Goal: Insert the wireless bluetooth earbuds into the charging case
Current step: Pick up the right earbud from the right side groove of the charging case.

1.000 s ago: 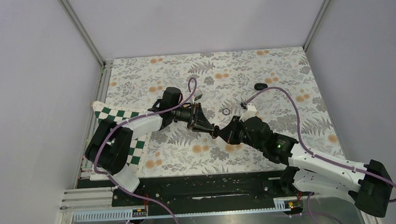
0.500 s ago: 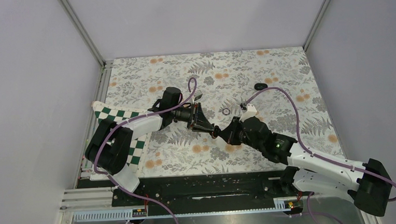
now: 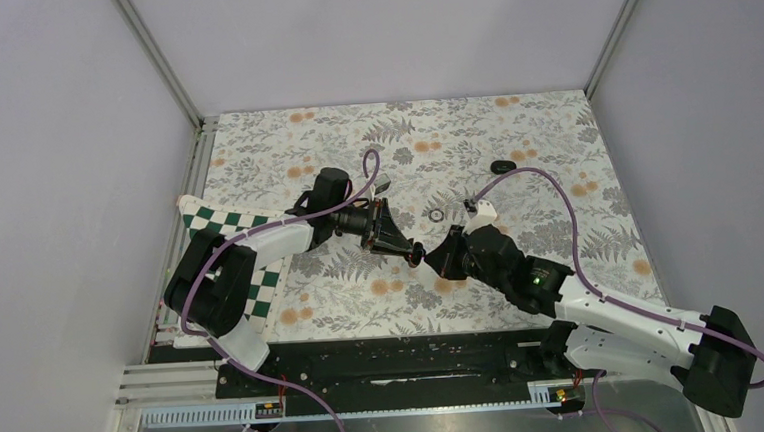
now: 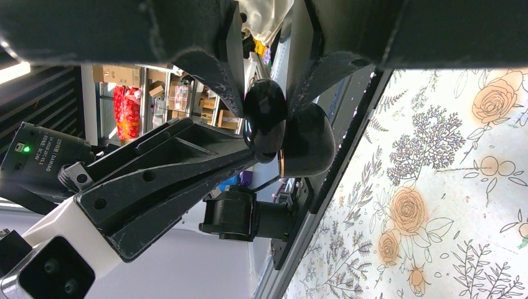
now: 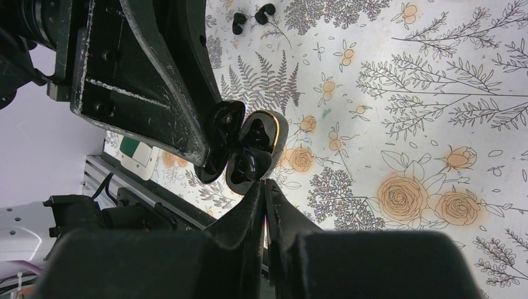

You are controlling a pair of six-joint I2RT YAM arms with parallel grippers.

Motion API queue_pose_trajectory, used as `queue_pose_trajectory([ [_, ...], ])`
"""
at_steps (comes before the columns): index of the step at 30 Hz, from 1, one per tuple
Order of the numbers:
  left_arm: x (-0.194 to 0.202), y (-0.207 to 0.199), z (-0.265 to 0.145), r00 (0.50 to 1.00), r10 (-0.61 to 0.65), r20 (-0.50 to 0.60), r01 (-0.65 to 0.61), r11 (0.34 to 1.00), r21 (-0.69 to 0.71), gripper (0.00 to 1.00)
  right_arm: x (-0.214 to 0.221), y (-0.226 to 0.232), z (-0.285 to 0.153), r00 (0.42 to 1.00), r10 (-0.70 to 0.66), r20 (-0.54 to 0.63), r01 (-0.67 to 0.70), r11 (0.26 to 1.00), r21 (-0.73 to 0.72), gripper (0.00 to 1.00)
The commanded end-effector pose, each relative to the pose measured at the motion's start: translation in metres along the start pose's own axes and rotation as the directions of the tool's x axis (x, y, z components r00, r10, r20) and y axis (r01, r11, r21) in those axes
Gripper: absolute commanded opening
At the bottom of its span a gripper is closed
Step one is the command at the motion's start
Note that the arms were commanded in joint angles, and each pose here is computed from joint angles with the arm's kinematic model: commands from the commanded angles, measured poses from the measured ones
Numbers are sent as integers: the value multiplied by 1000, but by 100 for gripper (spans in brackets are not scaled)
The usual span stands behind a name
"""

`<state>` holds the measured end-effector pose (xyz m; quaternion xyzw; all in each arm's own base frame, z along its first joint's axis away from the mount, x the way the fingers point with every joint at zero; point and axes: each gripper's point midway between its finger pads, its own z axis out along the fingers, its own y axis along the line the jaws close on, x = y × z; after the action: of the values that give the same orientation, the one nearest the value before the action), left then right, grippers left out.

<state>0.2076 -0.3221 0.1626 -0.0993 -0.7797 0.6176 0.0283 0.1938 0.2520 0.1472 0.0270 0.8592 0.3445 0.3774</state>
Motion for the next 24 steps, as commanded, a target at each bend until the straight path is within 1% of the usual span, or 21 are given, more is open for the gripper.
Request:
queue_pose_trajectory([
  [1, 1, -20, -5, 997, 79, 2, -79, 996, 43, 0, -23, 14, -6, 998, 4, 70, -2, 1000, -23, 10],
  [4, 0, -19, -4, 997, 76, 1, -76, 996, 42, 0, -25, 15, -8, 997, 6, 78, -4, 1000, -30, 13],
  [10, 0, -21, -5, 997, 81, 2, -81, 996, 47, 0, -25, 14, -11, 996, 21, 84, -18, 999, -39, 25],
  [11, 0, -22, -5, 996, 84, 3, -84, 995, 47, 0, -25, 14, -11, 996, 26, 86, -22, 999, -41, 28],
  [12, 0, -22, -5, 996, 84, 3, -84, 995, 48, 0, -24, 14, -11, 996, 30, 88, -26, 999, -44, 33],
  [13, 0, -22, -5, 996, 85, 3, -85, 995, 48, 0, -24, 14, -11, 995, 37, 90, -32, 998, -48, 40],
  [14, 0, -22, -5, 996, 84, 4, -84, 995, 48, 0, -24, 14, -10, 995, 40, 90, -36, 998, -51, 45],
  [16, 0, -23, -5, 996, 85, 4, -85, 995, 50, 0, -24, 17, -7, 994, 52, 92, -46, 997, -64, 51],
  [20, 1, -25, -6, 996, 89, 6, -90, 995, 51, 0, -20, 21, -2, 994, 75, 81, -68, 994, -86, 52],
  [24, 2, -25, -6, 996, 91, 5, -91, 994, 52, 0, -20, 18, 1, 992, 82, 93, -74, 994, -83, 49],
])
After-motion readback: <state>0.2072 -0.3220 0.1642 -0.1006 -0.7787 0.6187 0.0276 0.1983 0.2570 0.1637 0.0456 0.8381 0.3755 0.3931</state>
